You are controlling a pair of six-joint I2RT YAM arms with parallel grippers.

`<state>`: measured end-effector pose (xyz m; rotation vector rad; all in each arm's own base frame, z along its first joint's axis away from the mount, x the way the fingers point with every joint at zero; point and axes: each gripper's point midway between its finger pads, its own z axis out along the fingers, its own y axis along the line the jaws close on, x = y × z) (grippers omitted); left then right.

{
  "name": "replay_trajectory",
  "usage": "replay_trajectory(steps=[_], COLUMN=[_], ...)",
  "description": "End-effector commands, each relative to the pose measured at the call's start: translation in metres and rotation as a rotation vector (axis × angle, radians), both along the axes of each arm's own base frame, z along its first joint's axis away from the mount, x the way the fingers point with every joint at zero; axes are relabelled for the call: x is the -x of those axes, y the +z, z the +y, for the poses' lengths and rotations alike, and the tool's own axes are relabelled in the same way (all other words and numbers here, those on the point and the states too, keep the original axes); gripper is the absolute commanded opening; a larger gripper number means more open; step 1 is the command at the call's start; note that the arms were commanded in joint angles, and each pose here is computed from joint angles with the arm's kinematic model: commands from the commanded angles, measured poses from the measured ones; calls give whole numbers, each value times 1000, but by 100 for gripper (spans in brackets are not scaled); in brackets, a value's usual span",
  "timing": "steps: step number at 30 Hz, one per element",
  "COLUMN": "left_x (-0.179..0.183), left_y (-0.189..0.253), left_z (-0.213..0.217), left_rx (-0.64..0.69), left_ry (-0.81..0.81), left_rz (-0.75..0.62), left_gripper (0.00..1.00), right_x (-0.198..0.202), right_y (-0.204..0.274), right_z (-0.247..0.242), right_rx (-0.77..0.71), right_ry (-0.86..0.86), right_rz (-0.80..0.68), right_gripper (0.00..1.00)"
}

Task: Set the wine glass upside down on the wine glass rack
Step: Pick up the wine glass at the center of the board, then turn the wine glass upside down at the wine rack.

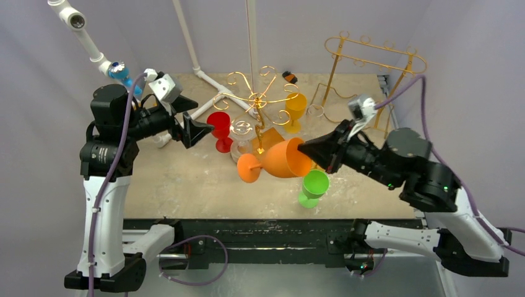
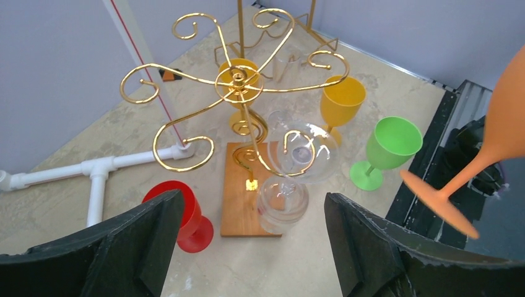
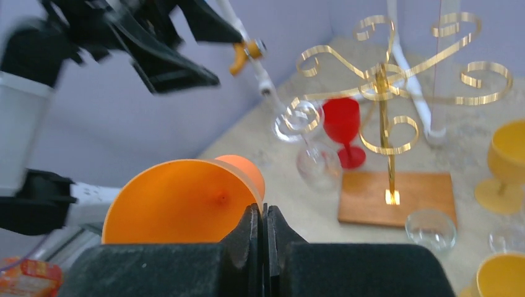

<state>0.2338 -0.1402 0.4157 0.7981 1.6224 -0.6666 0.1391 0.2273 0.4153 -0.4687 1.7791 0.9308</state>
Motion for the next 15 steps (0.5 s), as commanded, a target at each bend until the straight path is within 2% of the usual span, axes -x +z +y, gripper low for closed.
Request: replay_trajectory(steps=[1,8,15], left_x=[19,33,34], left_y=[29,48,48], left_z=[-14,-25,-23], left_rx=[105,191,168], left_ry=[-70,-140,-134], left_rz=[14,67,60], left_gripper=[90,93,96], right_x=[2,-34,-48], right_y=[79,111,123], right_z=[6,23,19], right_rx=[-127,-103,-73], right_ry=[53,-53,-113], right_rz=[-170,-313,-407], right_gripper=[0,0,0])
